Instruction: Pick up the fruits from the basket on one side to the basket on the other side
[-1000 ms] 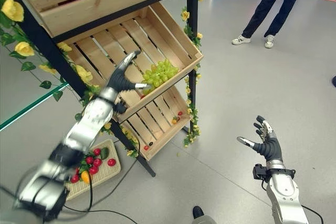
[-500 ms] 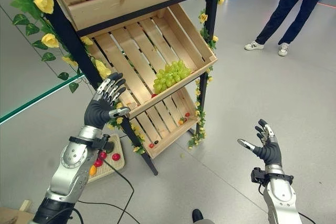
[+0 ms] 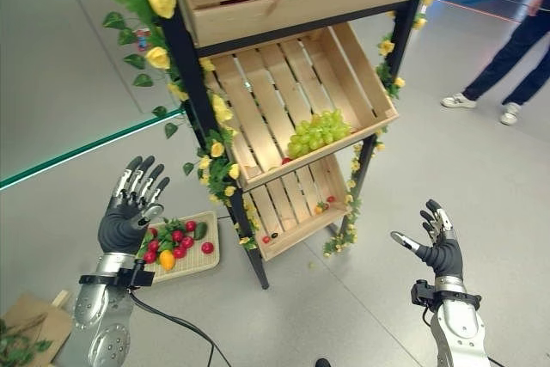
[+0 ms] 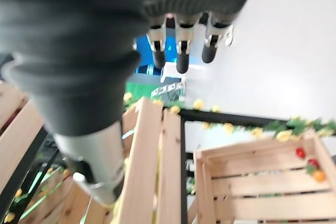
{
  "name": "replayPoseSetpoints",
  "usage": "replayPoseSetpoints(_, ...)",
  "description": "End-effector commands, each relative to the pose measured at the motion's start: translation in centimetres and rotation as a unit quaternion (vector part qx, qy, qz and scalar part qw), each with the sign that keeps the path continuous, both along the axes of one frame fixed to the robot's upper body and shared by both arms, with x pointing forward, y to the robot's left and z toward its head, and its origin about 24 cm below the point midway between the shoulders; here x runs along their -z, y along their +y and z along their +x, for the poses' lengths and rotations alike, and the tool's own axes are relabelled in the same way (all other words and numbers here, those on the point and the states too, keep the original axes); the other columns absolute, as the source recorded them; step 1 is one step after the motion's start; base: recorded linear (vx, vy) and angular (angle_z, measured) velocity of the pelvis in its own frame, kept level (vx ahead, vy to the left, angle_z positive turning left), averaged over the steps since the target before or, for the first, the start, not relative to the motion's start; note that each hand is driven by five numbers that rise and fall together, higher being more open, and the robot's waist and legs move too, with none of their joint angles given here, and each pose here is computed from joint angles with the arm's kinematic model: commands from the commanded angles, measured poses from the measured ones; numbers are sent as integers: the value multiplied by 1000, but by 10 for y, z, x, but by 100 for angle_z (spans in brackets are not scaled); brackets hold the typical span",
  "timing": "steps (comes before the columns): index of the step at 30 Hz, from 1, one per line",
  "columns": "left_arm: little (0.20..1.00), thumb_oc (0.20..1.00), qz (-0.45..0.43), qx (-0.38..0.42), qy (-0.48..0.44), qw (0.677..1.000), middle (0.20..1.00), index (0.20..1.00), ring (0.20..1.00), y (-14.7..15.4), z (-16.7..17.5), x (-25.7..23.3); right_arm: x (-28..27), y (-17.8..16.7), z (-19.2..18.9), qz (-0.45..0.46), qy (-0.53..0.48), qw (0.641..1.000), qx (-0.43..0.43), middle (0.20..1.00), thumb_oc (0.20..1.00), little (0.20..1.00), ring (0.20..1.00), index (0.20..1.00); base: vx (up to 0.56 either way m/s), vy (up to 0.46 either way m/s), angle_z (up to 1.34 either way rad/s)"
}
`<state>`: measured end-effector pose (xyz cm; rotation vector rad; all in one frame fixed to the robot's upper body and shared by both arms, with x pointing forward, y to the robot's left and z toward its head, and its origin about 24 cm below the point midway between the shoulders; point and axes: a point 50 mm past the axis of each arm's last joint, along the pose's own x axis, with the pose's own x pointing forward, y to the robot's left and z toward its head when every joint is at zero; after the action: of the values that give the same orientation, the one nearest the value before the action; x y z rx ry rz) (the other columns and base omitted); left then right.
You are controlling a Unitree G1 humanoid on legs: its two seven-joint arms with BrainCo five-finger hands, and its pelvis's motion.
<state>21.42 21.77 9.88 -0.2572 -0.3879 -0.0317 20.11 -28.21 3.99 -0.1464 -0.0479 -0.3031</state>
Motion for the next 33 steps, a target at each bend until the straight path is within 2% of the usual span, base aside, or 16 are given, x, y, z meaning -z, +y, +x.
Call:
replayPoseSetpoints(1,1000,1000,44,-56,-42,997,1000,1000,1000,19,-2,-14,-32,-2,12,-10,-91,996,1,1000,1000,1000,1000,1000,5,2,9)
replayPoseSetpoints(14,1000,1000,87,-146,81,982,1000,1000,1000,33,4,34,-42,16,20,-7,-116,993,-32,1000,1000,1000,1000,1000,-5,-9,33)
replayPoseSetpoints(33,1000,1000,106,-142,77,981,1000,1000,1000,29,6,32,-35,21,20,-4,-99,994,-37,1000,1000,1000,1000,1000,25,31,9)
